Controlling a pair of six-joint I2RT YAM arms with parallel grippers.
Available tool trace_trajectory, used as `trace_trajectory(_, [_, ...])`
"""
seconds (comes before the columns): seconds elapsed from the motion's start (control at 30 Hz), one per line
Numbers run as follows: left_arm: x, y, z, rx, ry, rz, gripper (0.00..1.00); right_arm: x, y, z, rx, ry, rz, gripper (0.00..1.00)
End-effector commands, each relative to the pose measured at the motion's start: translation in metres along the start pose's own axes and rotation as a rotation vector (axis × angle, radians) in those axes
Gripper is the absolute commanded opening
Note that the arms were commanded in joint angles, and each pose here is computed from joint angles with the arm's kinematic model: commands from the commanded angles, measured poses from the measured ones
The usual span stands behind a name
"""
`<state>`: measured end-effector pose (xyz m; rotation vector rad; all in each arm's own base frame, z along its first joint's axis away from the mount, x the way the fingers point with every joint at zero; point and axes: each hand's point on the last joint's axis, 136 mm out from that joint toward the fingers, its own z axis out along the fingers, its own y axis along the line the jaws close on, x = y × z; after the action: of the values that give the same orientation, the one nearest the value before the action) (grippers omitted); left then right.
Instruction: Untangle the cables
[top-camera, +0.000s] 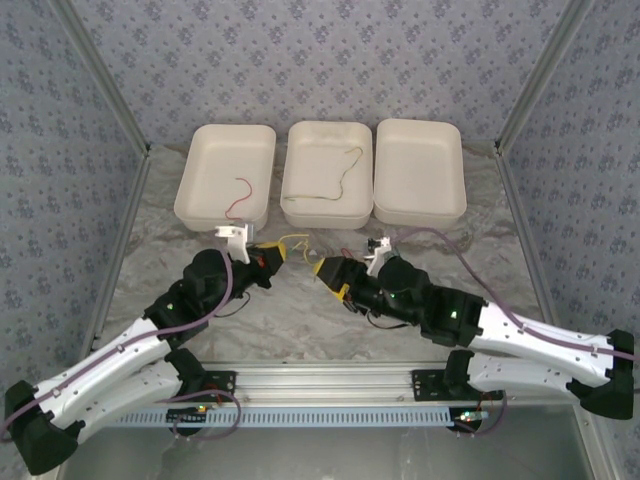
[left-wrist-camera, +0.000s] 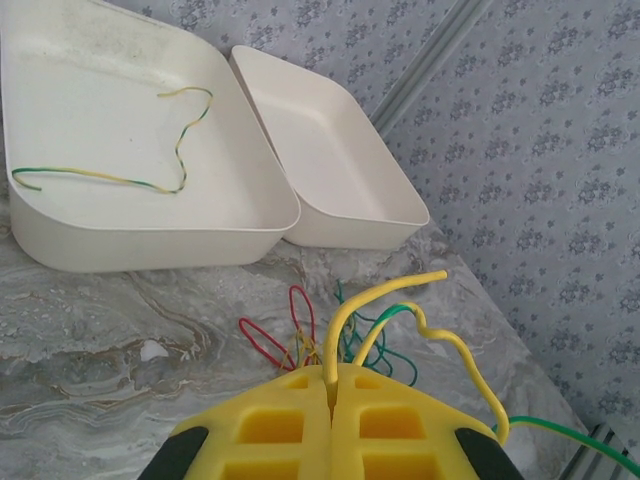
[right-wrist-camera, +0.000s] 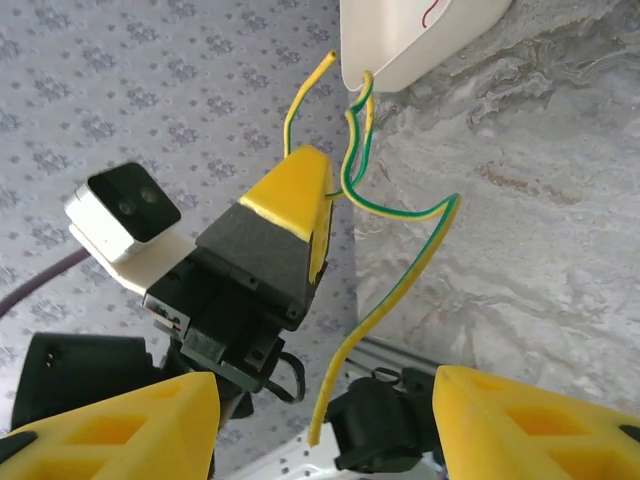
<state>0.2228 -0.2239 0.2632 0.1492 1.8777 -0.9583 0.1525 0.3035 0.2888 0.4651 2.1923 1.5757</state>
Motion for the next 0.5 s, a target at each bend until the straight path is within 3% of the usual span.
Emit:
trace_trajectory(0.0, [-0.019, -0.016, -0.004, 0.066, -0.069, 0.017, 0.00, -0.005, -0.011, 0.006, -0.005, -0.046, 0.188, 0.60])
trace_trajectory(0.4, [-0.011, -0.021, -0.002, 0.091, -0.075, 0.059, 0.00, -0.017, 0.013, 0.016, -0.076, -0.049, 0.274, 0.45])
trace_trajectory(0.47, [-0.012, -0.022, -0.002, 0.094, -0.076, 0.060, 0.00, -0.014, 0.012, 0.021, -0.076, -0.035, 0.284, 0.38])
